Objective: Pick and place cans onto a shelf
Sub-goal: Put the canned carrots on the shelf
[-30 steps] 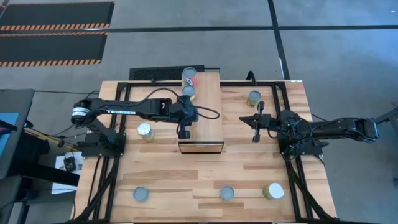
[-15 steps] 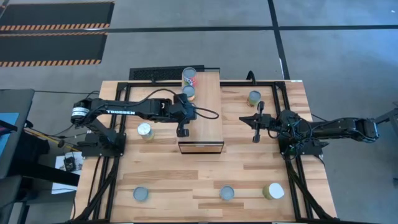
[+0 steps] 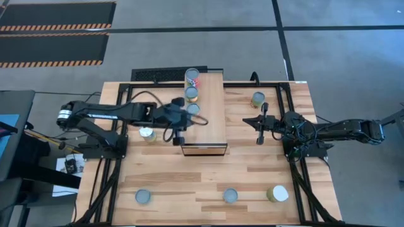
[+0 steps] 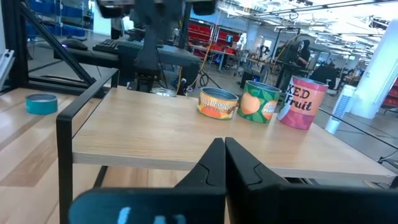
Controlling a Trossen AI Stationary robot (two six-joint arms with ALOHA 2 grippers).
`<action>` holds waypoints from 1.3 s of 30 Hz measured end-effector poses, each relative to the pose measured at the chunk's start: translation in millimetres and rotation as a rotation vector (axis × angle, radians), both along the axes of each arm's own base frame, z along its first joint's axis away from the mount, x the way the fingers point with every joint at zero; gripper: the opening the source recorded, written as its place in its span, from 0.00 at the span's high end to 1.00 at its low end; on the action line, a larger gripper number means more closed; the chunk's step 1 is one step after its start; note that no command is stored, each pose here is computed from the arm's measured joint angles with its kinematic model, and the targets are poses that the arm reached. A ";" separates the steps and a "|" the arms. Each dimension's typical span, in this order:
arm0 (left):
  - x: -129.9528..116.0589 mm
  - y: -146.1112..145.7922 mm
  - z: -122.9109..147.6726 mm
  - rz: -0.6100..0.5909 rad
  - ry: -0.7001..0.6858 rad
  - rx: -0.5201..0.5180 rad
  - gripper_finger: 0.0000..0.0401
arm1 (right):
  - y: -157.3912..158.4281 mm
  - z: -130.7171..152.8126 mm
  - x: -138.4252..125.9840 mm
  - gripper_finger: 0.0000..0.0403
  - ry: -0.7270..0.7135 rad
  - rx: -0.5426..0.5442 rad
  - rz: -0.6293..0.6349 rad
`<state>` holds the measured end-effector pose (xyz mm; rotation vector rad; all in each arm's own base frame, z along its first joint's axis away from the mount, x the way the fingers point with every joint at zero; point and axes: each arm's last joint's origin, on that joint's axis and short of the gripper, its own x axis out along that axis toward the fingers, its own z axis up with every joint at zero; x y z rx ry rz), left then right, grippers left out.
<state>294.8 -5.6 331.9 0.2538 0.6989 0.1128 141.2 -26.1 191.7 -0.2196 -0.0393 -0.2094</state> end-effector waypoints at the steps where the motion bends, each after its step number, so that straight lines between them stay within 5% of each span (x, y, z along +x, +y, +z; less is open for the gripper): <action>1: -2.2 -4.4 -2.8 -0.023 -0.016 -0.008 0.98 | 0.0 0.0 0.0 0.98 0.000 0.000 0.000; 17: -45.6 -83.6 -9.9 -0.169 -0.033 -0.131 0.98 | 0.0 -0.1 0.0 0.98 0.001 -0.002 0.000; 30: -85.7 -107.2 -30.9 0.197 0.165 -0.267 0.98 | 0.0 -0.2 0.1 0.98 0.002 0.000 0.000; 35: -111.7 -91.0 -42.7 0.518 0.304 -0.205 1.00 | 0.0 -0.7 0.1 0.98 0.006 0.006 0.000; 39: -122.7 -76.2 -56.6 0.603 0.393 -0.170 1.00 | 0.0 -0.9 0.1 0.98 0.008 0.007 0.000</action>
